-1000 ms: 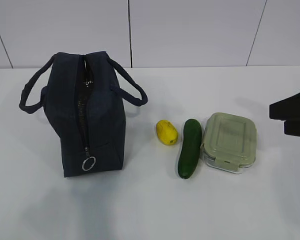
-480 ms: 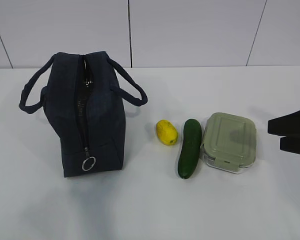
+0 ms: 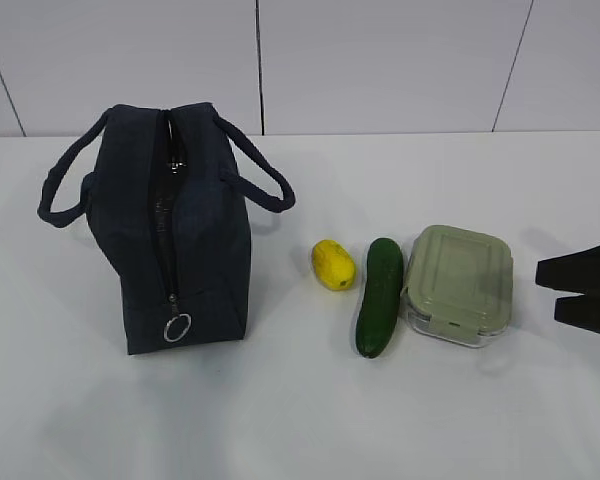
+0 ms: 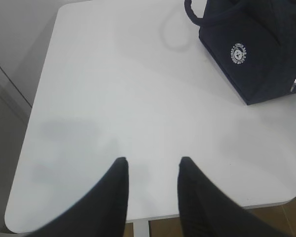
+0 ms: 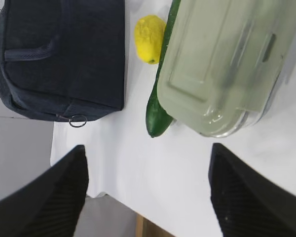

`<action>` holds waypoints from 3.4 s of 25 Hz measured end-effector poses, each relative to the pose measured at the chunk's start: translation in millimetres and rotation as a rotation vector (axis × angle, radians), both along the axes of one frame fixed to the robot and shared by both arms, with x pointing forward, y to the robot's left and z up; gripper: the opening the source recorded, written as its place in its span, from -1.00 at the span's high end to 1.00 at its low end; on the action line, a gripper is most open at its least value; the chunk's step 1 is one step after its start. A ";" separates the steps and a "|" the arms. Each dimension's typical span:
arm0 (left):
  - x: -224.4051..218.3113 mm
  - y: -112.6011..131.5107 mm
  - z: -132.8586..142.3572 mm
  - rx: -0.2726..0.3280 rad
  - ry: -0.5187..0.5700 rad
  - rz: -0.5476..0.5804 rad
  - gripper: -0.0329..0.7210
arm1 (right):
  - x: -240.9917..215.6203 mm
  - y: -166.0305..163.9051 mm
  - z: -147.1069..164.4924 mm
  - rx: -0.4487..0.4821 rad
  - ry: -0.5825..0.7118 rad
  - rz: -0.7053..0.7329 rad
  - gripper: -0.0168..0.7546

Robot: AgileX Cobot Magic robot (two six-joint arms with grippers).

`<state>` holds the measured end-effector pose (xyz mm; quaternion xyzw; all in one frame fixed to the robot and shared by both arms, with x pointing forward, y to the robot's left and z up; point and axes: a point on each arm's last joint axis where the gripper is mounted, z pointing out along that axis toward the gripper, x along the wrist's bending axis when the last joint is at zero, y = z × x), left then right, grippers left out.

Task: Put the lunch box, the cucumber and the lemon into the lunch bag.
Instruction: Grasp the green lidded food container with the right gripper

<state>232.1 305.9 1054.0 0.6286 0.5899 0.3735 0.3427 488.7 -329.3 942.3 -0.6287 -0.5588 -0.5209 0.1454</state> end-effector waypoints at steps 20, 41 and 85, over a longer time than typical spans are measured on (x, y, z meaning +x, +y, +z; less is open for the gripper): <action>0.0 0.0 0.0 0.000 0.000 0.000 0.26 | 18.1 -8.2 -30.1 0.069 0.033 -0.088 -0.53; 0.0 0.0 0.0 0.000 0.000 0.000 0.26 | 38.7 -19.1 -42.7 0.049 0.040 -0.092 -0.52; 0.1 0.1 0.0 0.000 0.000 -0.016 0.26 | 61.2 -31.1 -55.7 0.047 0.018 -0.150 -0.52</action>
